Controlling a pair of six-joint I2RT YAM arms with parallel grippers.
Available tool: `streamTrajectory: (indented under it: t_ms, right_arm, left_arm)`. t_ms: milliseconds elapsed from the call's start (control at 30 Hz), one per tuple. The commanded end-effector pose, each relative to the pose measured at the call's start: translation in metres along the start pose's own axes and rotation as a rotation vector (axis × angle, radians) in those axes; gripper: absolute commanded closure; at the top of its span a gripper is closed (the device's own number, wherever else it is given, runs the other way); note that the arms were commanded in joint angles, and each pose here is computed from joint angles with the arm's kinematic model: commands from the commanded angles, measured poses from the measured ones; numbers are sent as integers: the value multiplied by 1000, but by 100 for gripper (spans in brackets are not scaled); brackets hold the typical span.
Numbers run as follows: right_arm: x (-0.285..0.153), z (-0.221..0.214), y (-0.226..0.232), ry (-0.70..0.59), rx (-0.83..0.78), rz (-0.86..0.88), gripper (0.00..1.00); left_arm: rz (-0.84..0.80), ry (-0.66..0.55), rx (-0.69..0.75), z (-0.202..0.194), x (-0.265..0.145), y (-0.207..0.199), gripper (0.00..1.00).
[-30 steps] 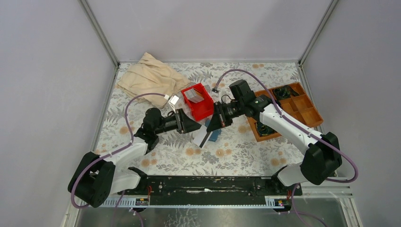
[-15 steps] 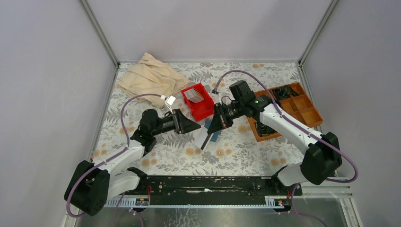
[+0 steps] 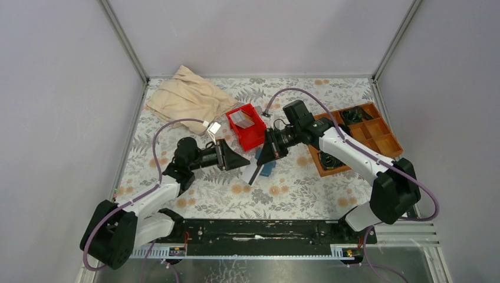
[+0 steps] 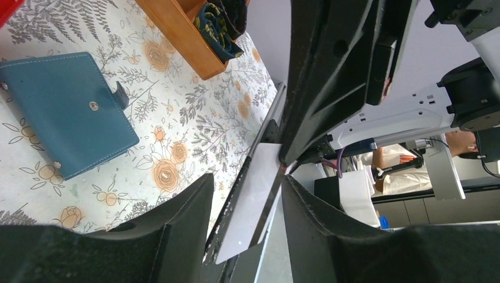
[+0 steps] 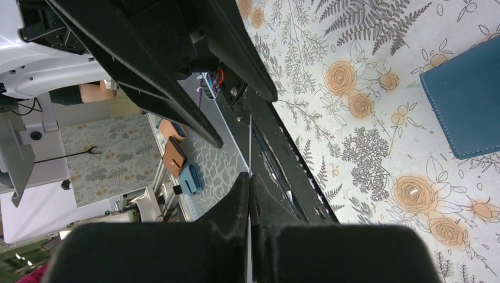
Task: Put the credit cards into the card holder
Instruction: Pick up the credit card from the storage box.
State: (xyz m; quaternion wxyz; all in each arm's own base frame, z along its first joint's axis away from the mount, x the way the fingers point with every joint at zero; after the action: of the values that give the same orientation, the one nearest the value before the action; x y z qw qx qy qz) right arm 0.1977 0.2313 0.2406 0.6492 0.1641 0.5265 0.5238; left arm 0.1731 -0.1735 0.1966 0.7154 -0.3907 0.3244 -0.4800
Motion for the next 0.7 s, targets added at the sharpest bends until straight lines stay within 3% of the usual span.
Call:
streamTrajectory:
  t_ms: [0, 367, 667]
  right_arm:
    - [-6, 17, 9, -48, -50, 57, 100]
    - [-6, 26, 3, -49, -45, 98, 100]
    - [-3, 28, -9, -42, -27, 123, 100]
  left_arm:
    - [-49, 20, 16, 1, -1, -5, 48]
    - [-85, 70, -22, 0, 4, -1, 56]
    - [-98, 107, -29, 1, 8, 1, 91]
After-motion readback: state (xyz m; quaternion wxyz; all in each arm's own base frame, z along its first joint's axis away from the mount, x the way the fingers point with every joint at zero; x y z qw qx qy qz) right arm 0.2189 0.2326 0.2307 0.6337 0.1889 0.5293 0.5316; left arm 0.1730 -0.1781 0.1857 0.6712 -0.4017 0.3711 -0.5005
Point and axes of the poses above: each gripper's point midway between its finger pads, its own x axis out along the fingers, its own y axis along the line the jaws close on, z = x × y, the point moved 9 cm from there along -x, back along the fingers, and after that the axes turned 4 degrees about -x, right-handed, at the moved point
